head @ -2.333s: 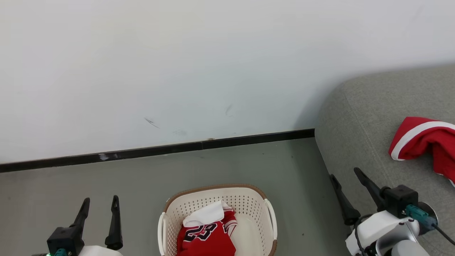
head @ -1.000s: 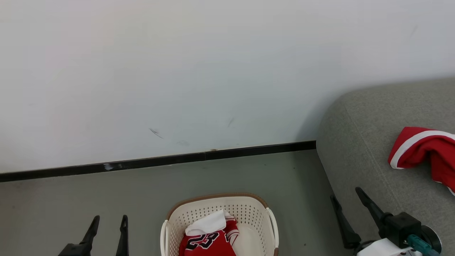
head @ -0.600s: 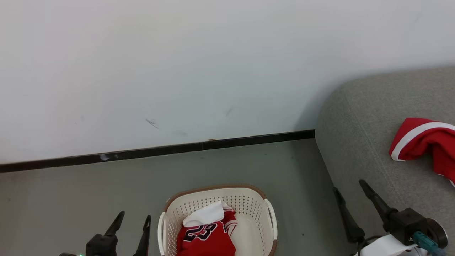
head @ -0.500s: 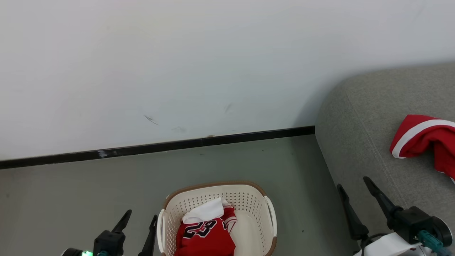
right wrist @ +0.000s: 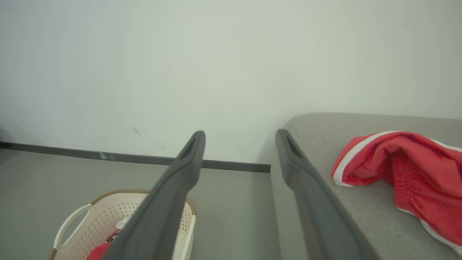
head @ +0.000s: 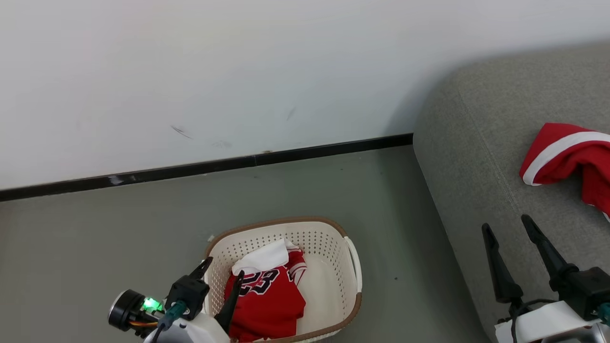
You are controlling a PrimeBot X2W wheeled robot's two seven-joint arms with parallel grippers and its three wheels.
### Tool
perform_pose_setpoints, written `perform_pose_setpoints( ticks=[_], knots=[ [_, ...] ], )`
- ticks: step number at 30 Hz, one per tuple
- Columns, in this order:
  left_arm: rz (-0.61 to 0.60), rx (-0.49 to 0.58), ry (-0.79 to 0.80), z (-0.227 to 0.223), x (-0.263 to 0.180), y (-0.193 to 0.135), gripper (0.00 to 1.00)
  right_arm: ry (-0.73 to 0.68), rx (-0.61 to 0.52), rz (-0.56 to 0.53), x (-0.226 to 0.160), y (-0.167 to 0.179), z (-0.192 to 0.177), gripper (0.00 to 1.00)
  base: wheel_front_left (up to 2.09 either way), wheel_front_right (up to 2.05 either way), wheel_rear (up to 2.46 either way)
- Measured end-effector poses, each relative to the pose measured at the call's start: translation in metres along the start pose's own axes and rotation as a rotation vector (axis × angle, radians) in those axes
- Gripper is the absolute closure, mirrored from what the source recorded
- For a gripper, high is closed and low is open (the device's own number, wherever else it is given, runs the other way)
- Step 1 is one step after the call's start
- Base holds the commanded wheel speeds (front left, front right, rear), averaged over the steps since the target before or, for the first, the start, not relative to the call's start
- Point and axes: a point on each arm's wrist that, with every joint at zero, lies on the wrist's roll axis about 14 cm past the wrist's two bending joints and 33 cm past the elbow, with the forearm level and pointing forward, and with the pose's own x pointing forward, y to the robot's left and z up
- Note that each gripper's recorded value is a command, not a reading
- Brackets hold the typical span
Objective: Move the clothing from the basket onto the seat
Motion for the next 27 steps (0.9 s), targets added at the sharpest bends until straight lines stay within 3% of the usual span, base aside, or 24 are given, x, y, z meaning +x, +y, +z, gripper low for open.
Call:
perform_pose_setpoints(
  ticks=[15,27],
  knots=[
    [-0.187,0.029,0.159,-0.043,0.057,-0.041,0.00,0.015,-0.059,-0.050,0.013,-0.018,-0.005,0.00,0.00,0.00,0.00],
    [-0.246,0.046,0.247,-0.080,0.100,-0.048,0.00,0.054,-0.086,-0.067,0.034,-0.025,-0.024,0.00,0.00,0.00,0.00]
  ],
)
